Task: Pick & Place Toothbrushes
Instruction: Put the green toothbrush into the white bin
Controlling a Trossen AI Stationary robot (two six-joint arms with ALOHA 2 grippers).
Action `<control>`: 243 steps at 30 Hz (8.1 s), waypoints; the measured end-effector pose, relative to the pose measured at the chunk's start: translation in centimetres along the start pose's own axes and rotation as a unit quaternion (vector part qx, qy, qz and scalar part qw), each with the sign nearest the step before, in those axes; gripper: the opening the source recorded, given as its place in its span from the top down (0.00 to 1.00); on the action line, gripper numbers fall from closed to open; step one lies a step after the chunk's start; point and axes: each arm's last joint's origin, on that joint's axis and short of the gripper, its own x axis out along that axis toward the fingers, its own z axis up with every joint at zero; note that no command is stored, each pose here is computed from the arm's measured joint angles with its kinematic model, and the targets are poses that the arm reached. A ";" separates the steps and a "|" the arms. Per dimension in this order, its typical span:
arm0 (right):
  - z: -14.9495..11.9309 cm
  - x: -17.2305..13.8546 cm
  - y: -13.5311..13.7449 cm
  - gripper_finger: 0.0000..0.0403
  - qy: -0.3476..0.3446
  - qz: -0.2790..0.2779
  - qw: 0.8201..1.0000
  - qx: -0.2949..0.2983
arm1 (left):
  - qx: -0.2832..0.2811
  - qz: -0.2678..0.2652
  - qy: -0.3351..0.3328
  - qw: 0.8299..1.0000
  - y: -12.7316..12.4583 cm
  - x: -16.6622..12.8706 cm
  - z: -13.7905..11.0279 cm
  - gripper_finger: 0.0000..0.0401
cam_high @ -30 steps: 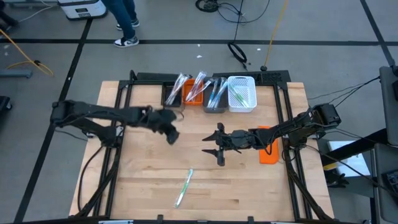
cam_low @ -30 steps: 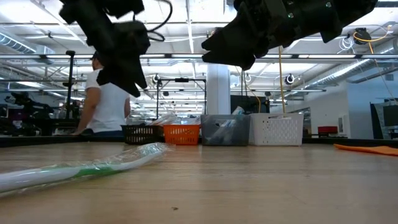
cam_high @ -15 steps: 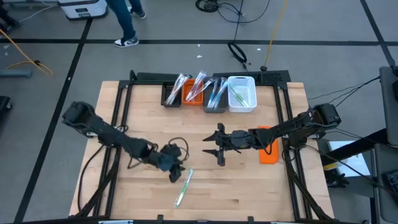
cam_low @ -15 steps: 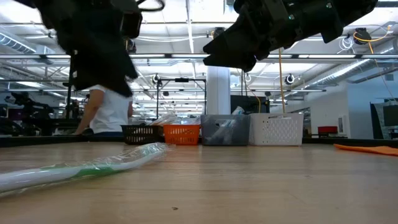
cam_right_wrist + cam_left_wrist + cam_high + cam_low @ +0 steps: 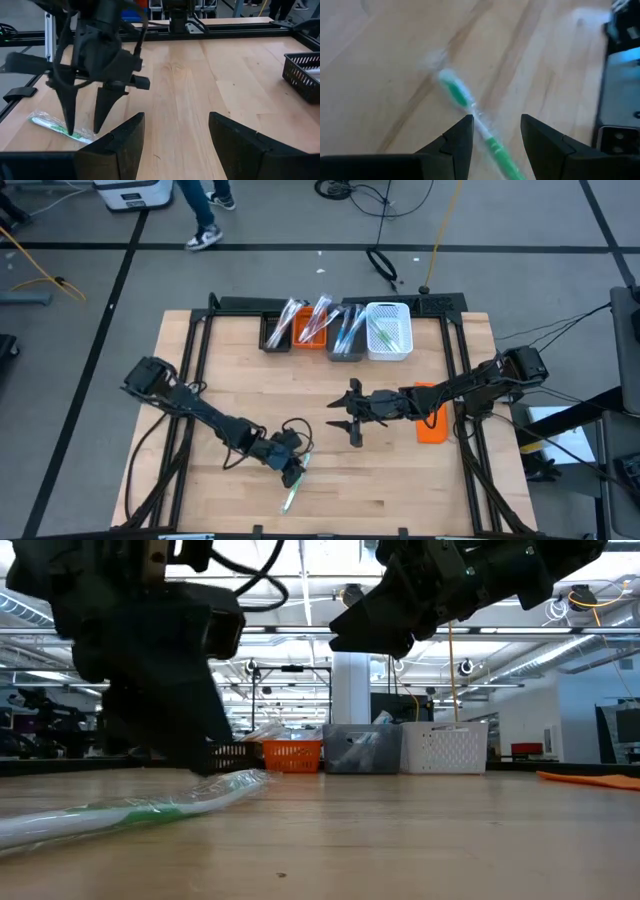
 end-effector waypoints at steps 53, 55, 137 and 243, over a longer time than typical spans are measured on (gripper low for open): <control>-1.1 -0.6 -0.2 0.47 -0.042 0.006 0.999 0.019 | 0.099 0.040 -0.166 0.980 -1.0 -3.8 3.4 1.00; -1.0 -0.6 -0.2 0.47 -0.047 0.009 0.999 0.020 | 0.124 0.044 -0.199 0.971 -1.3 -4.5 4.1 1.00; 0.0 -0.6 -0.8 0.92 -0.096 0.014 0.994 0.058 | 0.262 0.027 -0.417 0.870 -1.2 -7.3 11.8 1.00; -2.9 -12.3 -21.5 0.92 0.161 -0.394 0.874 0.234 | 0.260 0.161 -0.235 0.923 0.5 -13.7 7.5 0.60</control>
